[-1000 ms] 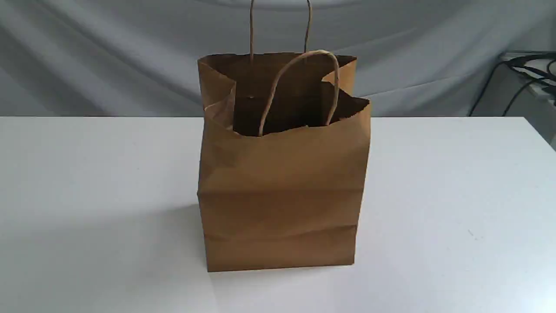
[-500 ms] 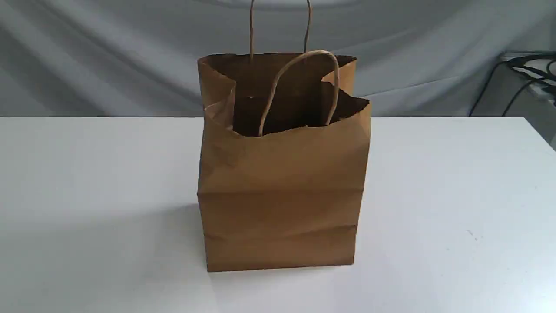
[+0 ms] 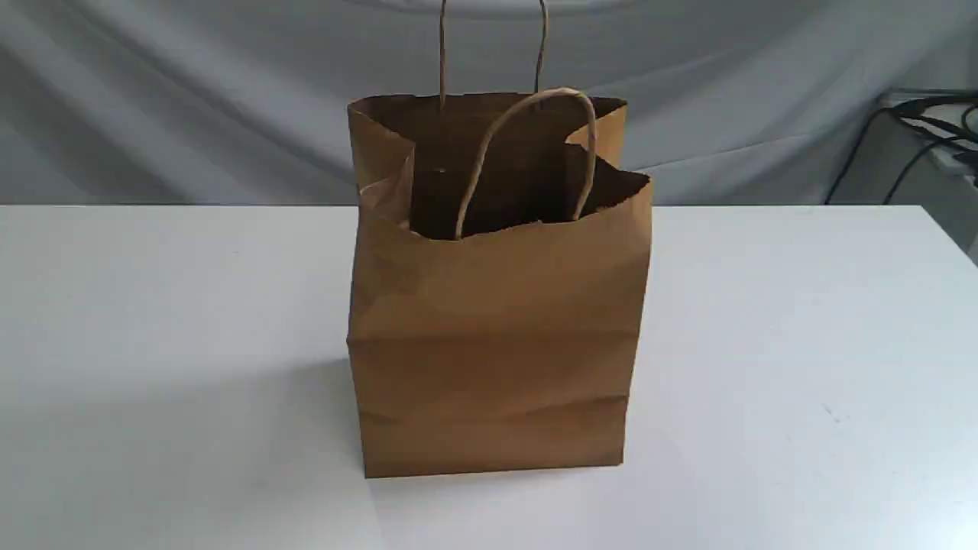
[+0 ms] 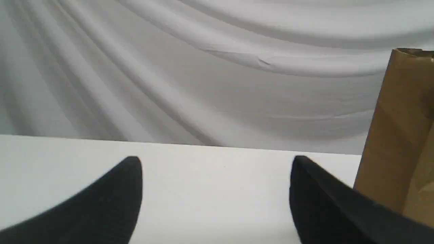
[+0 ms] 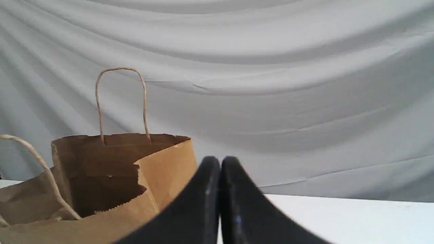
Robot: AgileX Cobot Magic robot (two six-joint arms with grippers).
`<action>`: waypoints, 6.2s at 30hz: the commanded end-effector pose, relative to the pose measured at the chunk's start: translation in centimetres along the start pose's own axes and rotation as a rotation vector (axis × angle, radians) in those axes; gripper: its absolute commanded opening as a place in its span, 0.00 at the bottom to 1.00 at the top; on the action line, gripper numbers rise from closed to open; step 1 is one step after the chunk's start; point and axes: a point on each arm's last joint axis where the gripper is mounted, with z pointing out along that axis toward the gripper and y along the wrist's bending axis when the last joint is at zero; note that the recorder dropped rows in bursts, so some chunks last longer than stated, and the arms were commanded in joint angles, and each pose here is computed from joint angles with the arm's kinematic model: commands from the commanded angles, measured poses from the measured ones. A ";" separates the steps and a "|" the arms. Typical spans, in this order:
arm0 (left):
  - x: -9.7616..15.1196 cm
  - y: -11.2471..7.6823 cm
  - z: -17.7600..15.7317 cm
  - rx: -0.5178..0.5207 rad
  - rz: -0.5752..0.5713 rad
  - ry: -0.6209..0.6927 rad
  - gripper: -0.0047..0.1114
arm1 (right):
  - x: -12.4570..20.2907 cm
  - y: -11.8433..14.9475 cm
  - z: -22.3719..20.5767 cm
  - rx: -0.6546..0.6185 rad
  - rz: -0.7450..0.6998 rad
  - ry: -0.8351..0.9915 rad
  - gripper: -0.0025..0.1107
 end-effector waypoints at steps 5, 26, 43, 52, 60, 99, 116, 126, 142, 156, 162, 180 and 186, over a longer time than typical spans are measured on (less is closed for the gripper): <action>0.8 0.2 0.0 -0.027 -0.116 0.076 0.59 | 0.0 -0.1 -0.1 0.010 0.004 -0.010 0.02; 0.7 0.2 0.0 -0.024 -0.102 0.069 0.59 | 0.0 -0.1 -0.1 0.010 0.004 -0.010 0.02; 0.7 0.2 0.0 -0.024 -0.102 0.069 0.59 | 0.5 -1.2 -0.6 0.076 -0.019 -0.014 0.02; 0.7 0.2 0.0 -0.024 -0.102 0.069 0.59 | 4.5 -3.3 -5.3 0.236 -0.015 -0.080 0.02; 0.7 0.2 0.0 -0.024 -0.102 0.069 0.59 | 8.4 -4.0 -8.3 0.325 -0.048 -0.150 0.02; 0.7 0.2 0.0 -0.024 -0.102 0.069 0.59 | 11.7 -3.9 -9.4 0.336 -0.180 0.013 0.02; 0.7 0.2 0.0 -0.024 -0.102 0.069 0.59 | 11.7 -3.9 -9.4 0.336 -0.178 0.012 0.02; 0.8 0.2 0.0 -0.020 -0.102 0.070 0.59 | 11.7 -3.9 -9.4 0.336 -0.175 0.012 0.02; 0.8 0.2 0.0 -0.020 -0.102 0.070 0.59 | 11.7 -3.9 -9.4 0.336 -0.171 0.011 0.02; 0.8 0.2 0.0 -0.020 -0.102 0.070 0.59 | 11.7 -3.9 -9.4 0.336 -0.174 0.012 0.02; 0.8 0.2 0.0 -0.020 -0.102 0.070 0.59 | 11.7 -3.9 -9.4 0.336 -0.174 0.012 0.02; 0.8 0.2 0.0 -0.020 -0.102 0.070 0.59 | 11.7 -3.9 -9.4 0.336 -0.171 0.011 0.02; 0.8 0.2 0.0 -0.020 -0.102 0.070 0.59 | 11.7 -3.9 -9.4 0.336 -0.171 0.011 0.02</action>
